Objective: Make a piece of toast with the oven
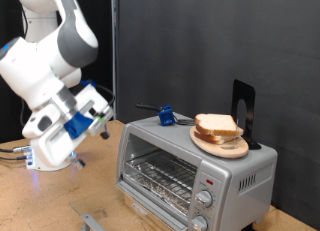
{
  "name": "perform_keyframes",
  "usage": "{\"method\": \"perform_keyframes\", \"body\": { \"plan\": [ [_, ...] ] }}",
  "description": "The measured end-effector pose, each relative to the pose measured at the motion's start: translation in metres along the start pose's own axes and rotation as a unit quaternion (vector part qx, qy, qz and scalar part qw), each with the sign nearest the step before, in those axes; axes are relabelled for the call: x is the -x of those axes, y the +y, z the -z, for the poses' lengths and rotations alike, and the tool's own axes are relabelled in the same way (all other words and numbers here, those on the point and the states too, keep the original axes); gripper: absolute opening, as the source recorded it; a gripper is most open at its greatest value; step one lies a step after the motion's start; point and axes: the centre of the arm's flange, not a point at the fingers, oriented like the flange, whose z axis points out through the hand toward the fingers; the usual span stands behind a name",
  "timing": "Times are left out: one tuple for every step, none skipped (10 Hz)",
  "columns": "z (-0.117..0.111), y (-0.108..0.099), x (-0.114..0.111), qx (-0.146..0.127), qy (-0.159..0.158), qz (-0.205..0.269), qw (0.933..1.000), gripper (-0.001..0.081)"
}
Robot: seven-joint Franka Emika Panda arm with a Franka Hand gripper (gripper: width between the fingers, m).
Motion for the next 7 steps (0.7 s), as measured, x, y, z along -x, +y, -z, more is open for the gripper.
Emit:
{"method": "perform_keyframes", "body": {
  "plan": [
    [0.009, -0.015, 0.005, -0.002, 0.004, -0.022, 0.9997, 0.0808],
    [0.016, -0.031, 0.011, 0.008, 0.007, -0.049, 0.9987, 0.0808],
    [0.021, -0.046, 0.017, 0.020, 0.010, -0.065, 0.9976, 0.0808],
    [0.027, -0.062, 0.024, 0.033, 0.019, -0.074, 0.9965, 0.0808],
    [0.033, -0.069, 0.032, 0.042, 0.031, -0.085, 0.9950, 0.0808],
    [0.032, -0.066, 0.031, 0.040, 0.027, -0.081, 0.9955, 0.0808],
    [0.031, -0.066, 0.030, 0.031, 0.026, -0.074, 0.9964, 0.0808]
  ]
}}
